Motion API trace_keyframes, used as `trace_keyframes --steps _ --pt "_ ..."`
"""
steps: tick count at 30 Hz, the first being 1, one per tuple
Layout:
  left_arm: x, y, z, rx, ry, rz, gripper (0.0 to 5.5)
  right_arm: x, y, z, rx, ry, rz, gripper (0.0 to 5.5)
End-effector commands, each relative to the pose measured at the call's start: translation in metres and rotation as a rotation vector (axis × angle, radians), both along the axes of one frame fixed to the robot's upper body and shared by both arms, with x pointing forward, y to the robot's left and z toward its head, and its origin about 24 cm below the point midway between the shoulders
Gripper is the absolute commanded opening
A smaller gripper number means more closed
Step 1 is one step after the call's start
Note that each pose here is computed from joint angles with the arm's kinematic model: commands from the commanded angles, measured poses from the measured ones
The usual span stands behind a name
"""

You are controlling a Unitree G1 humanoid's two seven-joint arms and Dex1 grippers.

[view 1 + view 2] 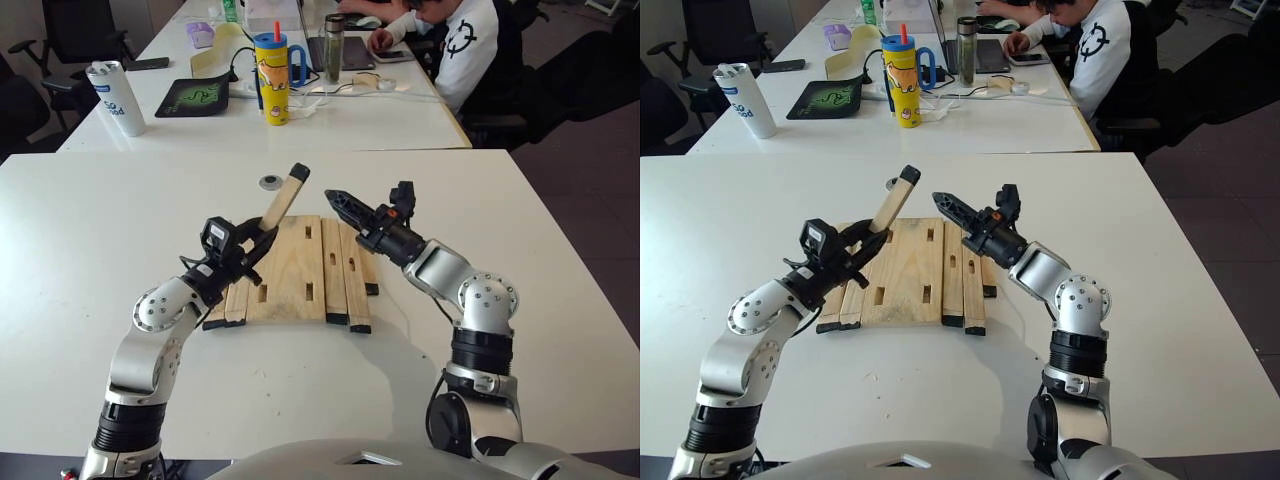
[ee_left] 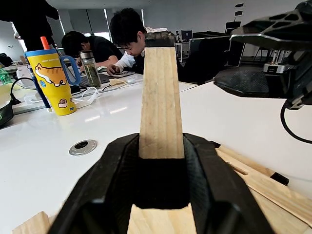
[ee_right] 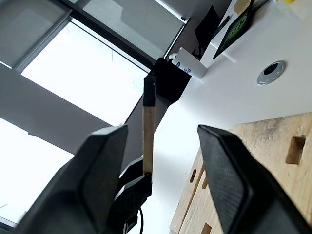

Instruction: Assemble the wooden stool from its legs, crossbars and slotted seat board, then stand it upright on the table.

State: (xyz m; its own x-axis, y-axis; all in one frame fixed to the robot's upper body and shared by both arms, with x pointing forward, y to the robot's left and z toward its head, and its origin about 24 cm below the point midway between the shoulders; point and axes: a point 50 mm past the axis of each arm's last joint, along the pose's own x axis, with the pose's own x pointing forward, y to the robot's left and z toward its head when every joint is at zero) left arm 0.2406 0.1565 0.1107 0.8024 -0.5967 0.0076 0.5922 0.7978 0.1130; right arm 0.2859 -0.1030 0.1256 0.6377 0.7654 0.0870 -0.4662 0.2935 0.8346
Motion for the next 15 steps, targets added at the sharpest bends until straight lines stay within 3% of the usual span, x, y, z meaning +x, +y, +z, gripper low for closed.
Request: trace_keyframes --steps 1,9,15 --pt "-0.007 -0.010 -0.001 0.014 -0.009 -0.037 1.50 -0.001 0.005 0.007 0.004 -0.018 0.039 2.65" --pt "-0.009 -0.024 -0.011 0.046 0.022 -0.108 1.50 0.003 0.007 0.017 0.071 -0.047 0.034 2.65" --pt "-0.008 -0.026 -0.010 0.049 0.012 -0.115 1.50 0.004 0.008 0.015 0.065 -0.035 0.026 1.70"
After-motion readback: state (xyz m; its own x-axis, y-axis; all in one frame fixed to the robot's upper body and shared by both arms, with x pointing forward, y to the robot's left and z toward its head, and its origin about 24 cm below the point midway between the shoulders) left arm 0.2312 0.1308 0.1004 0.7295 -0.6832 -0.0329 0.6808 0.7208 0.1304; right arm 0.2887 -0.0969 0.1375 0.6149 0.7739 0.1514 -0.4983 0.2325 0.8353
